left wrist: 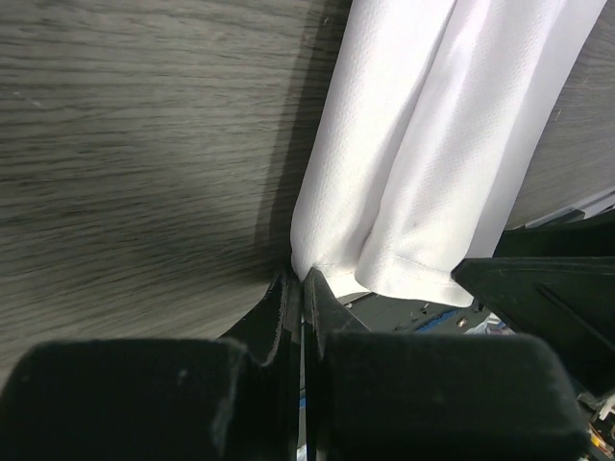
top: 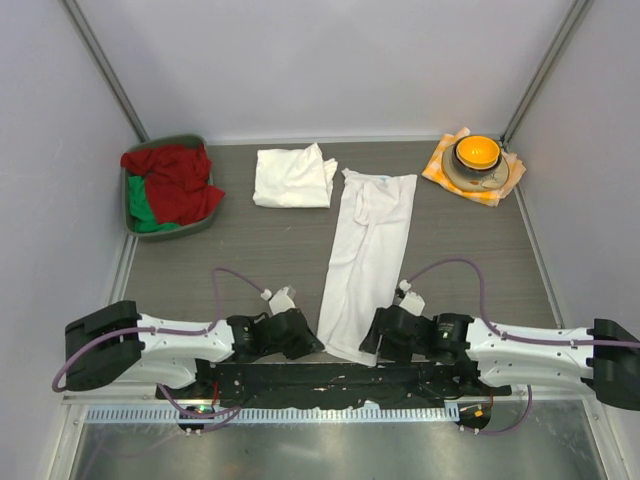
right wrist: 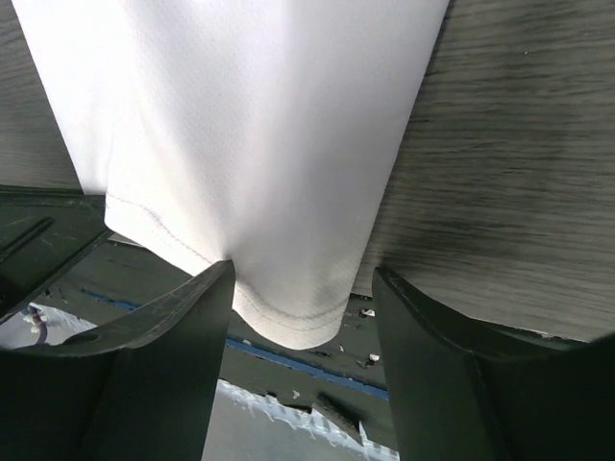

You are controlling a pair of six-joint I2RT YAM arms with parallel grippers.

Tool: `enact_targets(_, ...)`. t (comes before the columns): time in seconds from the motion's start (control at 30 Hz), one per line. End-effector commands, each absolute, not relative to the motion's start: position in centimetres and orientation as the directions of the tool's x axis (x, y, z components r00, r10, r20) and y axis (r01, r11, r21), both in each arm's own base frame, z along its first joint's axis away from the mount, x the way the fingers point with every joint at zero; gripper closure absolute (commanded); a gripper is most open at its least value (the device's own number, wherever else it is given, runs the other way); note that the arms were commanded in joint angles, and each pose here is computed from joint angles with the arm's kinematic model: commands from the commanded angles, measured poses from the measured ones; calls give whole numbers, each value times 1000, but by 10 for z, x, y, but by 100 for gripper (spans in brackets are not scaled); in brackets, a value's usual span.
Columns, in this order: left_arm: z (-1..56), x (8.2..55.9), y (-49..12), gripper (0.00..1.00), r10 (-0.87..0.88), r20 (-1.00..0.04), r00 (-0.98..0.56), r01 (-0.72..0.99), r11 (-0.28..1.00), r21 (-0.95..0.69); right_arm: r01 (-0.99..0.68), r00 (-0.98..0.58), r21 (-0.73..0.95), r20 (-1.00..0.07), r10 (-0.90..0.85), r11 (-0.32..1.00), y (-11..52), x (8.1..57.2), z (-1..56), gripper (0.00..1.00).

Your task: Fold and stack the t-shirts

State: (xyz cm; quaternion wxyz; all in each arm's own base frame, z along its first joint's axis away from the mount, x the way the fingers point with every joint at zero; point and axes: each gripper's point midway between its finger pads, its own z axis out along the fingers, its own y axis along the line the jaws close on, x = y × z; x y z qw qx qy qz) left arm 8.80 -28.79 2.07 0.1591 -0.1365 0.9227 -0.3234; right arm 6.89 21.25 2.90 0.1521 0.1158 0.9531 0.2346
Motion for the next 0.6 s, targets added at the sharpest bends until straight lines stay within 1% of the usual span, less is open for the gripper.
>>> enact_targets(0.0, 7, 87, -264, 100, -355, -237, -904, -162, 799, -579, 185, -919, 451, -236, 316, 873, 199, 65, 19, 40)
enact_targets(0.1, 10, 86, -265, 100, -350, -246, -904, -152, 800, -580, 197, -914, 442, -241, 327, 875, 191, 64, 19, 49)
enact_targets(0.2, 14, 86, -269, 100, -347, -253, -903, -142, 798, -586, 213, -909, 438, -240, 342, 873, 183, 63, 16, 52)
enact_targets(0.33, 17, 84, -275, 100, -335, -260, -906, -124, 796, -593, 230, -904, 437, -234, 357, 870, 179, 62, 8, 53)
enact_targets(0.47, 21, 82, -280, 100, -328, -262, -908, -110, 788, -606, 226, -901, 471, -231, 367, 853, 192, 66, 8, 54)
enact_targets(0.57, 22, 82, -282, 100, -324, -263, -909, -106, 788, -607, 212, -905, 459, -240, 351, 862, 201, 69, 8, 54)
